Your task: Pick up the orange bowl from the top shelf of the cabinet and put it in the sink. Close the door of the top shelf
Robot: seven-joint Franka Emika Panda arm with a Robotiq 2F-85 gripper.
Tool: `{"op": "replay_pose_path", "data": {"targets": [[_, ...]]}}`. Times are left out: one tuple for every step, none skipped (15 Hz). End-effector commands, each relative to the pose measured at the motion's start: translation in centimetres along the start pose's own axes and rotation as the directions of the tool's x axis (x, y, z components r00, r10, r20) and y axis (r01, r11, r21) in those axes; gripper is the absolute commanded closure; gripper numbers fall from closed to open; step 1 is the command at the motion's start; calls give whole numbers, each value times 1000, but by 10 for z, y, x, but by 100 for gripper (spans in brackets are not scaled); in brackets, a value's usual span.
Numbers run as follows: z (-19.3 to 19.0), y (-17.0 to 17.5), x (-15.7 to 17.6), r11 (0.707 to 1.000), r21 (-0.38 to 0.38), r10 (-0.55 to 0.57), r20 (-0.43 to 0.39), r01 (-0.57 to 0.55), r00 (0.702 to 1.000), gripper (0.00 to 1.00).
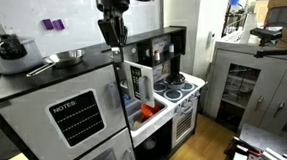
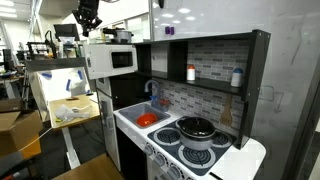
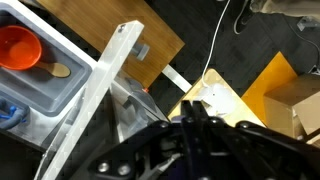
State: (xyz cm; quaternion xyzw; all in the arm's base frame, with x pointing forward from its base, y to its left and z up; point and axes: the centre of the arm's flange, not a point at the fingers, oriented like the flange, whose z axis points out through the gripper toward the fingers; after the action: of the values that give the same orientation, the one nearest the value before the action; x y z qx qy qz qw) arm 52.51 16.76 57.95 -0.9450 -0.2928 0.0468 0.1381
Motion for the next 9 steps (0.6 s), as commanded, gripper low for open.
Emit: {"op": "replay_pose_path", "data": {"targets": [[7, 2, 8, 999, 47, -15, 22, 14, 1000, 100], [11, 2, 8, 999, 52, -16, 27, 14, 1000, 100], [14, 2, 9, 998, 56, -17, 31, 15, 999, 100], [17, 2, 9, 998, 60, -17, 35, 15, 999, 100], [20, 2, 9, 998, 63, -18, 38, 15, 999, 100], [23, 2, 8, 998, 60, -16, 42, 13, 999, 100], [24, 1, 7, 998, 59, -17, 44, 15, 999, 100], [28, 1, 6, 998, 57, -19, 46, 16, 999, 100], [31, 0, 4, 999, 52, -15, 51, 12, 999, 100]]}}
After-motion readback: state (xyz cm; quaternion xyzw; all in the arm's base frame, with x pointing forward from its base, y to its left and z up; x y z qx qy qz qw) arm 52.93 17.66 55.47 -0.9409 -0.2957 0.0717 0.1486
